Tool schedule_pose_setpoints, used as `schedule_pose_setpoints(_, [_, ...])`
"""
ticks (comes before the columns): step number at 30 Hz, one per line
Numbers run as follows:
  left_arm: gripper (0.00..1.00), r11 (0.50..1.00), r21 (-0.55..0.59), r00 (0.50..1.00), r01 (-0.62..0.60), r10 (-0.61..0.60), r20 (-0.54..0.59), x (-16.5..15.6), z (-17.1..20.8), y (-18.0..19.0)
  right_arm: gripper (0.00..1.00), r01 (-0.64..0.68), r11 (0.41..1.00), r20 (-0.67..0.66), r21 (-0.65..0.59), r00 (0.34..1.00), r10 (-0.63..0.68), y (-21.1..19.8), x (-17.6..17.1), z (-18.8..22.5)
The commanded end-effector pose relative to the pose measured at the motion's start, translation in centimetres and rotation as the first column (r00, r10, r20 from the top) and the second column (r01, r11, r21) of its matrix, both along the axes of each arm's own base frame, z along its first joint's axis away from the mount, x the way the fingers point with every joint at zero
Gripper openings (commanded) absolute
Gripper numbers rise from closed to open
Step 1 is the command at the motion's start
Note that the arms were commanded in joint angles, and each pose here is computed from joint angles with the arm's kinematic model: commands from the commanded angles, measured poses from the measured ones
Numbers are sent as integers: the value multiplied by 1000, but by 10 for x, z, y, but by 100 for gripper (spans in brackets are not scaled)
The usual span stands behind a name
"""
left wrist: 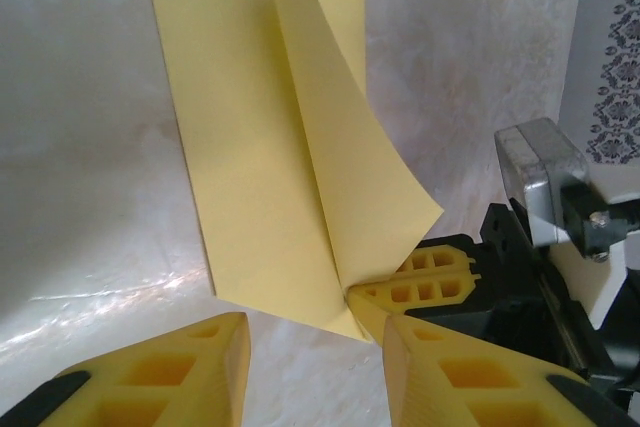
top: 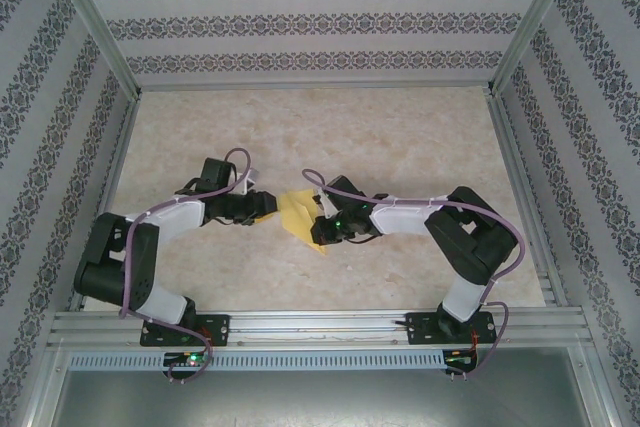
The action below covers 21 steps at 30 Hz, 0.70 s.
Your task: Fold a paper plane with a square sheet of paper (fold left side to right side)
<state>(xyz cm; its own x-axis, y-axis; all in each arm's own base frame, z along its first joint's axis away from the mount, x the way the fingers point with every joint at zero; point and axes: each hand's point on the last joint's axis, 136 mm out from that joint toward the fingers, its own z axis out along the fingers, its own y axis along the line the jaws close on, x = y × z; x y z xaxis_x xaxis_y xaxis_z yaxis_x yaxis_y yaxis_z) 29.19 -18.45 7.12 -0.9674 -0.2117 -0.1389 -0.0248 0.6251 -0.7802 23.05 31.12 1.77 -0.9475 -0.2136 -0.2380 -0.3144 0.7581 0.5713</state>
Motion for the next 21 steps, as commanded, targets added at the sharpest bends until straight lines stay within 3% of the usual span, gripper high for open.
schedule_pose_setpoints(1, [40, 999, -24, 999, 28, -27, 35, 10, 6, -17, 0, 1, 994, -36, 111, 999, 3, 9, -3, 10])
schedule_pose_setpoints(12, [41, 995, 32, 995, 94, -94, 23, 23, -10, -51, 0, 24, 988, -60, 154, 998, -15, 5, -1, 7])
schedule_pose_setpoints(21, [41, 990, 110, 996, 85, -83, -25, 33, -34, -53, 0, 22, 989, -69, 144, 998, -12, 4, -3, 2])
